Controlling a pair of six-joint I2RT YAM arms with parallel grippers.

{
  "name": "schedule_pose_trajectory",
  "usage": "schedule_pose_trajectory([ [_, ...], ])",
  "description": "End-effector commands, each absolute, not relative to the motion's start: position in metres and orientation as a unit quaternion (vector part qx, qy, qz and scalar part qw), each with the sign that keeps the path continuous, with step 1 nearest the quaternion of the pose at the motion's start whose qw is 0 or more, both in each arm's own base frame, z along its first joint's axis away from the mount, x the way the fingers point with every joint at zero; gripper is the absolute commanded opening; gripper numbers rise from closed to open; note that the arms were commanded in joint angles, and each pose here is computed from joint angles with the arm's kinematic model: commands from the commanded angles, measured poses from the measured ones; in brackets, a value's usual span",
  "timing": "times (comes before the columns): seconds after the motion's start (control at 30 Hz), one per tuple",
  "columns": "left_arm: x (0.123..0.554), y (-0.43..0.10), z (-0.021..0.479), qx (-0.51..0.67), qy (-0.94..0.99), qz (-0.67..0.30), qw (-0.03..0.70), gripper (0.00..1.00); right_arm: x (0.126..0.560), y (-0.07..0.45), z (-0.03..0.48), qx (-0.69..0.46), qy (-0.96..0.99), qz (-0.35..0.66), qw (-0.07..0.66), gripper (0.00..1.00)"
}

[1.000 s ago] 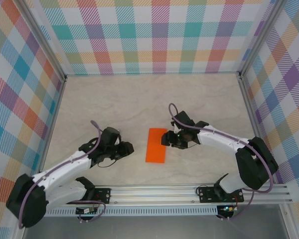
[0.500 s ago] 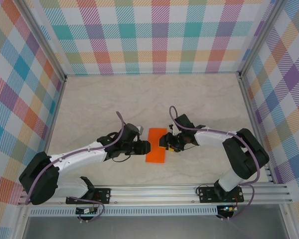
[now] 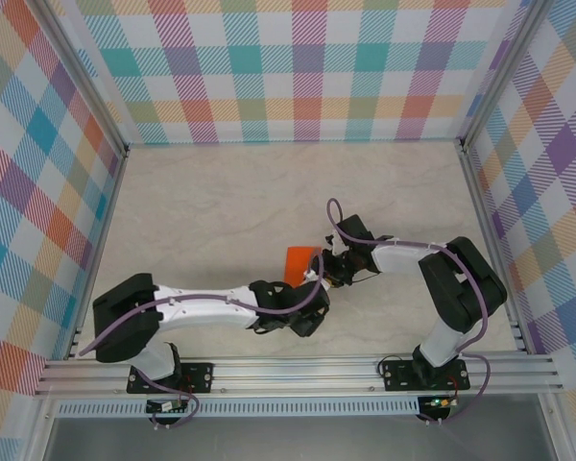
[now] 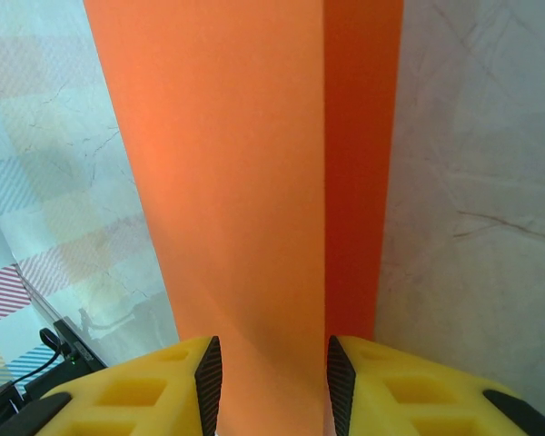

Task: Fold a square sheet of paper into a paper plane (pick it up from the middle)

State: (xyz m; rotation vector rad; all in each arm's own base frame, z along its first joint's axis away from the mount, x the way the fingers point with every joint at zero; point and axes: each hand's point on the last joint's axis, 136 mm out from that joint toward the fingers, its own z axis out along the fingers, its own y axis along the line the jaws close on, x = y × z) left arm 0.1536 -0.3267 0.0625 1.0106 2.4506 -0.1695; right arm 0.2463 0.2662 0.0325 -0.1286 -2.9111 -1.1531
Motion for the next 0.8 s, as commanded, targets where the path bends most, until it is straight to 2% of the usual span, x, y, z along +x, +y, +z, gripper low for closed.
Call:
schedule_pose_trajectory([
  [0.0,0.153,-0.317,0.055,0.425,0.870,0.022,0.248,0.70,0.254,0.273,0.042,-0.035,-0.922,-0.385,0.001,0.38],
  [0.3,0.160,-0.328,0.042,0.458,0.845,0.084,0.263,0.74,0.254,0.272,0.045,-0.034,-0.920,-0.390,0.002,0.40],
  [0.5,0.168,-0.327,0.035,0.456,0.838,0.121,0.275,0.71,0.255,0.270,0.046,-0.036,-0.920,-0.391,0.002,0.40],
  [0.6,0.172,-0.326,0.038,0.451,0.836,0.127,0.285,0.66,0.254,0.269,0.045,-0.036,-0.921,-0.388,0.004,0.41],
  [0.77,0.173,-0.329,0.046,0.439,0.839,0.111,0.300,0.51,0.251,0.265,0.039,-0.037,-0.925,-0.377,0.007,0.41],
])
